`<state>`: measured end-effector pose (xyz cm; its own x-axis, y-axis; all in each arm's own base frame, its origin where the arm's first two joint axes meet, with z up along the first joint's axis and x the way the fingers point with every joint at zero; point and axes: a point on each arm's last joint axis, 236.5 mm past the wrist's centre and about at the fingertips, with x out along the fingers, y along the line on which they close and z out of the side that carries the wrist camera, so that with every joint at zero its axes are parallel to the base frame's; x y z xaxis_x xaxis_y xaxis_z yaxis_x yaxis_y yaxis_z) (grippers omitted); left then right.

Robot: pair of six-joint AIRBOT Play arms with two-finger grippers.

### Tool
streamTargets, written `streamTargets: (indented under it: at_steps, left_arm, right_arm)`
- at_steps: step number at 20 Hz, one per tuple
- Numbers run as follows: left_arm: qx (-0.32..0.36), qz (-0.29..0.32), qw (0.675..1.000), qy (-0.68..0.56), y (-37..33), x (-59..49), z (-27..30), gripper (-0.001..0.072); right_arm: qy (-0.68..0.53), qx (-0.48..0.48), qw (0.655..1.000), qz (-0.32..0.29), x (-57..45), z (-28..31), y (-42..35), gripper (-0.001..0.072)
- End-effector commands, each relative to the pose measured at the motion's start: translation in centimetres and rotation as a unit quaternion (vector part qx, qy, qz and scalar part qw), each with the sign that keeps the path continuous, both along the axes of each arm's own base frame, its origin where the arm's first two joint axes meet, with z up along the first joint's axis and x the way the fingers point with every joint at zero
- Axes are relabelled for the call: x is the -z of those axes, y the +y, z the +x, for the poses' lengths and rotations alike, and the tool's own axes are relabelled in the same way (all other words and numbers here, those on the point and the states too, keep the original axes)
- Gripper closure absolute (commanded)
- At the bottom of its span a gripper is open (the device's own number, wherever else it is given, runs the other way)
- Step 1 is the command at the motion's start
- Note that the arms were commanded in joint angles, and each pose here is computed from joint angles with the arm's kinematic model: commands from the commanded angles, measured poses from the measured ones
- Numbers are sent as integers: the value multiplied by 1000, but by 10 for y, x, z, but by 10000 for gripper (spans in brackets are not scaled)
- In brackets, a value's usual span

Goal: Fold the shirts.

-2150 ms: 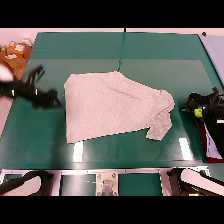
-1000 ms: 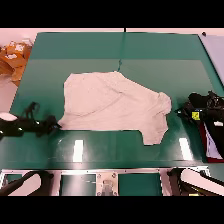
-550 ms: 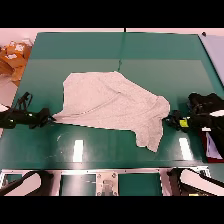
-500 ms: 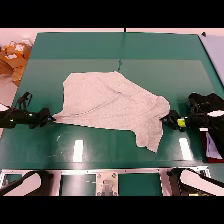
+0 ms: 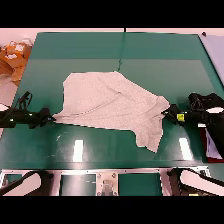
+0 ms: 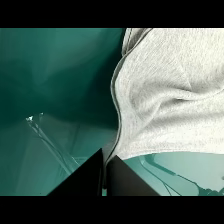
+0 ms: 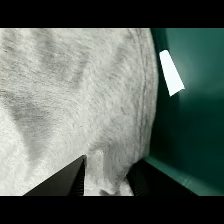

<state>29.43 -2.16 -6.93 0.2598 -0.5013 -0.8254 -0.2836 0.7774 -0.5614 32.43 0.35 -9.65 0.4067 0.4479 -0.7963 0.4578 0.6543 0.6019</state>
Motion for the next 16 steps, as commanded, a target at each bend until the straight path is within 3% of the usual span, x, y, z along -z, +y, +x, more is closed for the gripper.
streamTargets:
  at_steps: [1, 3, 7, 10, 13, 16]
  left_arm:
    - [1, 0, 1000, -1, 0, 0, 0, 688]
    - [1, -3, 1000, -2, -1, -2, 1, 689]
    - [51, 5, 997, -58, 2, -65, 26, 690]
    - [73, 59, 976, -196, 10, -194, 59, 690]
    - [64, 159, 902, -396, 11, -361, 58, 689]
    - [55, 242, 788, -564, -14, -513, -3, 689]
  right_arm:
    - [11, 3, 1000, 24, 7, 3, 11, 455]
    - [12, -25, 999, 33, 12, 0, 25, 700]
    - [-49, -61, 996, 49, -59, 20, 24, 701]
    - [-186, -67, 980, 1, -201, 44, 3, 701]
    - [-359, -42, 927, -105, -372, 25, -8, 700]
    - [-497, -24, 841, -211, -506, -36, 11, 700]
